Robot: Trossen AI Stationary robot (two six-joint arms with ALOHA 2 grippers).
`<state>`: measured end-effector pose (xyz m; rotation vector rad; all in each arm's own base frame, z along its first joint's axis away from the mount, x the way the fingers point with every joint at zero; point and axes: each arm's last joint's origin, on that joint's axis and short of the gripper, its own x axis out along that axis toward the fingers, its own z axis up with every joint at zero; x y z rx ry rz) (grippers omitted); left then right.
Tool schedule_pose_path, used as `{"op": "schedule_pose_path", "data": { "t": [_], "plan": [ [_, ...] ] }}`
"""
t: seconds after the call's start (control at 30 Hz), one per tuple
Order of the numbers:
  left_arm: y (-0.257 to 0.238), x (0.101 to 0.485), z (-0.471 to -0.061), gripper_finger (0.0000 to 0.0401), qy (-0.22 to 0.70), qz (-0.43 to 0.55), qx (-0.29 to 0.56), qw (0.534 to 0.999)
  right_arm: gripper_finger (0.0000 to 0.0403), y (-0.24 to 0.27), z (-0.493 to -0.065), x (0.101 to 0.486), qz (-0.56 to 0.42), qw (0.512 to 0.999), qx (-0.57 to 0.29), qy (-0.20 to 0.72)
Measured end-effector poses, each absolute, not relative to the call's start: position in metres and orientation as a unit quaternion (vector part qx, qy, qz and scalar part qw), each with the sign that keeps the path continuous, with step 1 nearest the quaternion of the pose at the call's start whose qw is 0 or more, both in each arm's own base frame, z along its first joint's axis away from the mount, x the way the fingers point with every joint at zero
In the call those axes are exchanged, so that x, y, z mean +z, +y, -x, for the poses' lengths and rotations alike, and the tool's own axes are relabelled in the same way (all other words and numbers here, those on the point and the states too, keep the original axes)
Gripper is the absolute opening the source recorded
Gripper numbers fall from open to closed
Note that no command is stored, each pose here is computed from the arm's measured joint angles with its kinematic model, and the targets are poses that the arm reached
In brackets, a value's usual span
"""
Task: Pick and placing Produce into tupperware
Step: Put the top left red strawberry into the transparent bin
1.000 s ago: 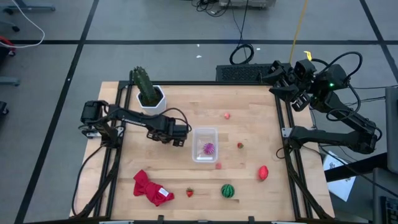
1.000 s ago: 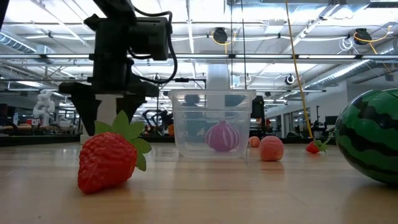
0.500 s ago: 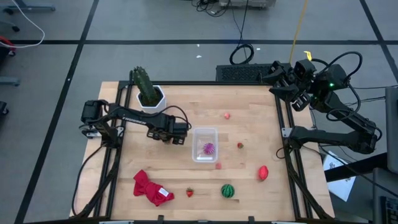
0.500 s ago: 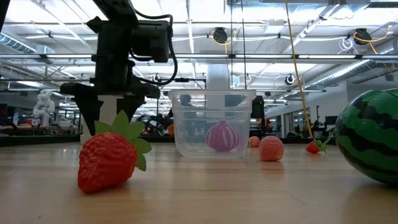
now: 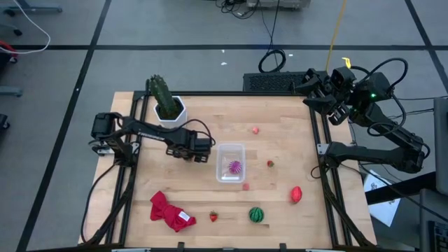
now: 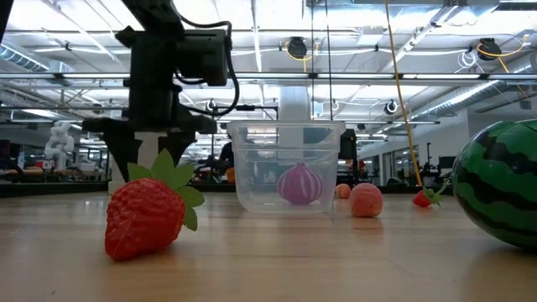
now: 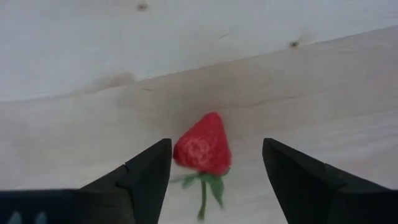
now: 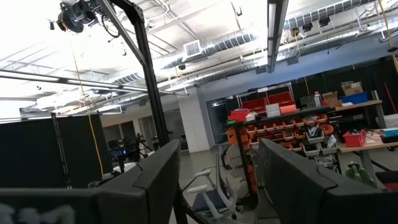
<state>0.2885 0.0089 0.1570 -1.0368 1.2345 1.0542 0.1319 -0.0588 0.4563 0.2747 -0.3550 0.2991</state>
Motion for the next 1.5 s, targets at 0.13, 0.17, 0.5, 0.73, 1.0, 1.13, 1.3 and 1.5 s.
{"op": "schedule_pose_path", "data": {
  "t": [0.13,0.17,0.5,0.73,1.0,1.13,1.3,1.5],
  "plan": [
    [0.005,0.143,-0.286,0.0247,0.522,0.467,0.427,0.573,0.0210,-0.059,-0.132,0.456,-0.136,0.964,0.148,-0.175],
    [0.005,0.141,-0.285,0.0246,0.519,0.469,0.428,0.572,0.0210,-0.059,-0.132,0.456,-0.135,0.964,0.148,-0.175],
    [0.005,0.140,-0.282,0.0244,0.517,0.473,0.437,0.563,0.0210,-0.059,-0.132,0.456,-0.123,0.966,0.145,-0.177],
    [0.006,0.140,-0.282,0.0222,0.515,0.473,0.439,0.564,0.0210,-0.060,-0.134,0.455,-0.126,0.966,0.144,-0.174],
    [0.006,0.139,-0.282,0.0187,0.512,0.474,0.442,0.564,0.0210,-0.064,-0.140,0.453,-0.132,0.967,0.142,-0.167],
    [0.006,0.139,-0.282,0.0176,0.510,0.475,0.445,0.563,0.0210,-0.065,-0.142,0.452,-0.134,0.967,0.141,-0.165],
    [0.006,0.142,-0.285,0.0164,0.507,0.473,0.446,0.566,0.0210,-0.065,-0.142,0.452,-0.134,0.967,0.141,-0.165],
    [0.007,0.151,-0.296,0.0166,0.490,0.471,0.434,0.592,0.0210,-0.065,-0.142,0.452,-0.134,0.967,0.141,-0.165]
  ]
}}
